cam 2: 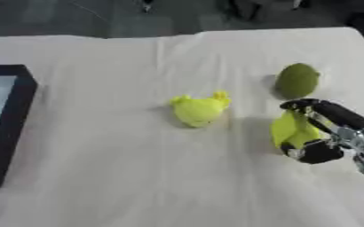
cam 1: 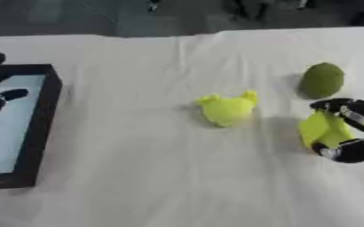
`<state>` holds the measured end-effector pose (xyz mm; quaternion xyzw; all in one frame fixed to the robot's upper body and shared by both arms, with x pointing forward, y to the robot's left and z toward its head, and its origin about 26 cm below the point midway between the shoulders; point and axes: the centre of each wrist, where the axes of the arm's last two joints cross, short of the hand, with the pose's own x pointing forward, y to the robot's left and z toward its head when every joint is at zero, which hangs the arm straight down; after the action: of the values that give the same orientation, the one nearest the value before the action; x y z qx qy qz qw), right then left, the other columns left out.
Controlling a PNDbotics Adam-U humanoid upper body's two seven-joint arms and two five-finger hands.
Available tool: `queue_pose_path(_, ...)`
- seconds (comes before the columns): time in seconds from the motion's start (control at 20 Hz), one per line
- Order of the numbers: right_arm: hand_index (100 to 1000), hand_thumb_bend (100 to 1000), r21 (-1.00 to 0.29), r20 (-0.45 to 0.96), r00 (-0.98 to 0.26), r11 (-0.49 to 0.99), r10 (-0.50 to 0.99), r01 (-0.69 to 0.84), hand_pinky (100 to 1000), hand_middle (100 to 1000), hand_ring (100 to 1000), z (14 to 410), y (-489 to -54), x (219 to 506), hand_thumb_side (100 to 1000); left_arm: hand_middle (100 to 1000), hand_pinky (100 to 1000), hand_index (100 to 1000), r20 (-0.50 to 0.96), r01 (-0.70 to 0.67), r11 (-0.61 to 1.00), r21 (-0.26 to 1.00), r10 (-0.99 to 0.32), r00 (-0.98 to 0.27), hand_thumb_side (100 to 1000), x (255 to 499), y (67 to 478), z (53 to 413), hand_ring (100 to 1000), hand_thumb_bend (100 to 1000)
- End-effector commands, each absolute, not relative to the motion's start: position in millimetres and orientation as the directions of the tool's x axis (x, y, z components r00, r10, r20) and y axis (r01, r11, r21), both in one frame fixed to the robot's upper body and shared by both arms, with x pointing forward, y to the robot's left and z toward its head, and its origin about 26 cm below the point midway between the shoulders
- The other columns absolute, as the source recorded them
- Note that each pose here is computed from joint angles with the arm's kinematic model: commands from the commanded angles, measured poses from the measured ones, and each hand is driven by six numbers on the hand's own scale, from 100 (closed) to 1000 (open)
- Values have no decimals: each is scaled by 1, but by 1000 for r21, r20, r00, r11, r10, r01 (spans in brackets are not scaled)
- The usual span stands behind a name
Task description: Pick up the objects with one hand, pass them to the other hand, and then place them into the box on the other side of the table.
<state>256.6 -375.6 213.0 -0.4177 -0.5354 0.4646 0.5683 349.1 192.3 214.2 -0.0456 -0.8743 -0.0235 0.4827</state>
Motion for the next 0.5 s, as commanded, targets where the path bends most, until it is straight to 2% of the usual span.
queue_pose_path(0.05,876,389,-982,179,-18,177,984,-62,856,752,797,218,-376,255,100,824,699,798,828,108,994,12,51,-559,840,347,195,224,851,145)
queue_pose_path(0.35,860,326,-985,151,-34,148,988,-86,838,724,725,214,-376,254,100,824,699,794,827,110,994,10,53,-559,841,347,195,224,852,146)
queue_pose_path(0.5,835,322,-983,157,-45,152,987,-104,812,675,626,213,-375,254,100,824,700,793,828,110,994,10,53,-559,841,347,195,224,852,145)
